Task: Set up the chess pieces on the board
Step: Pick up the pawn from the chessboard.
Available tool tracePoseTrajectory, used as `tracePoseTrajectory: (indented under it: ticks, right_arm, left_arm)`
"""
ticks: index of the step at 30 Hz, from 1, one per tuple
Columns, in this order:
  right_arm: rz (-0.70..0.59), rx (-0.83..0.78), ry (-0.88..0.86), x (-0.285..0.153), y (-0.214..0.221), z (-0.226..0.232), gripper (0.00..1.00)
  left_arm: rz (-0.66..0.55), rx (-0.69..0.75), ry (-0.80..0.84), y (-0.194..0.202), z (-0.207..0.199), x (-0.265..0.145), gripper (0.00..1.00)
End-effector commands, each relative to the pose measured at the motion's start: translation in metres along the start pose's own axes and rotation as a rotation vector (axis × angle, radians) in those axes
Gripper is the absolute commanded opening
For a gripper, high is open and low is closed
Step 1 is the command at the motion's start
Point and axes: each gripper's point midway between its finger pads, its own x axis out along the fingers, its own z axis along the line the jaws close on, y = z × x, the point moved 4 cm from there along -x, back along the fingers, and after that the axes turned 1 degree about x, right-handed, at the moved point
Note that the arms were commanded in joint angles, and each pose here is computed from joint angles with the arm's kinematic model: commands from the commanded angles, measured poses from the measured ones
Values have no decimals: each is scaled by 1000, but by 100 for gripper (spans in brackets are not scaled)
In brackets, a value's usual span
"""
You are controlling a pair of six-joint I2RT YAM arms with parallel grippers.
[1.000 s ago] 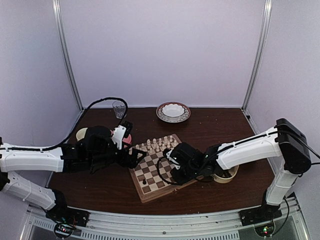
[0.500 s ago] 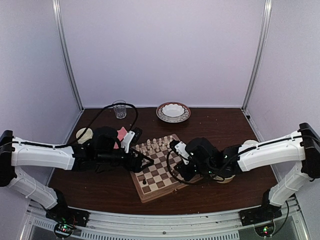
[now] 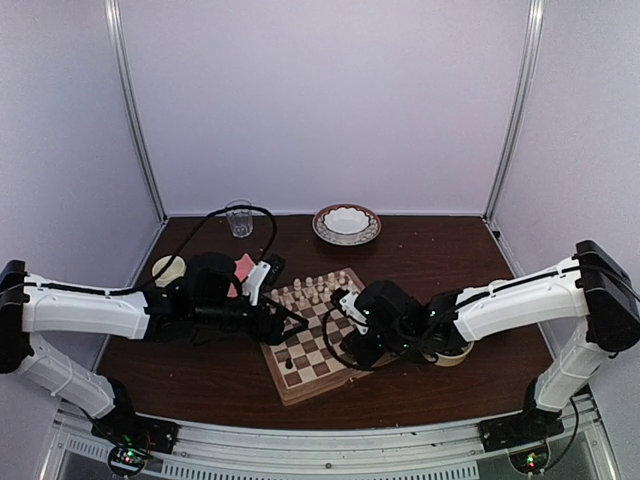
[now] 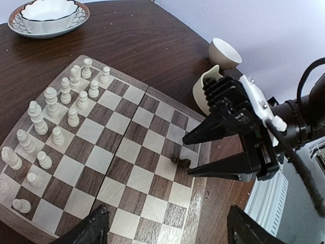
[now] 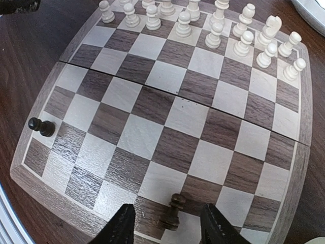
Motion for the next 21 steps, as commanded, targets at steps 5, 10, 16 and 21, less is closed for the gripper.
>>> tracePoseTrajectory:
  ticks: [5, 10, 16, 21]
  right_arm:
    - [109, 4, 38, 16, 15, 1, 50]
    - [142, 5, 47, 21, 24, -1, 42]
    - [133, 4, 55, 19, 23, -2, 21]
    - [101, 4, 60, 12, 17, -3, 14]
  left_arm:
    - [-76, 35, -21, -22, -3, -10, 81]
    - [-79, 39, -38, -22, -1, -11, 81]
    - [-77, 42, -41, -22, -1, -11, 81]
    - [-70, 40, -30, -21, -2, -8, 81]
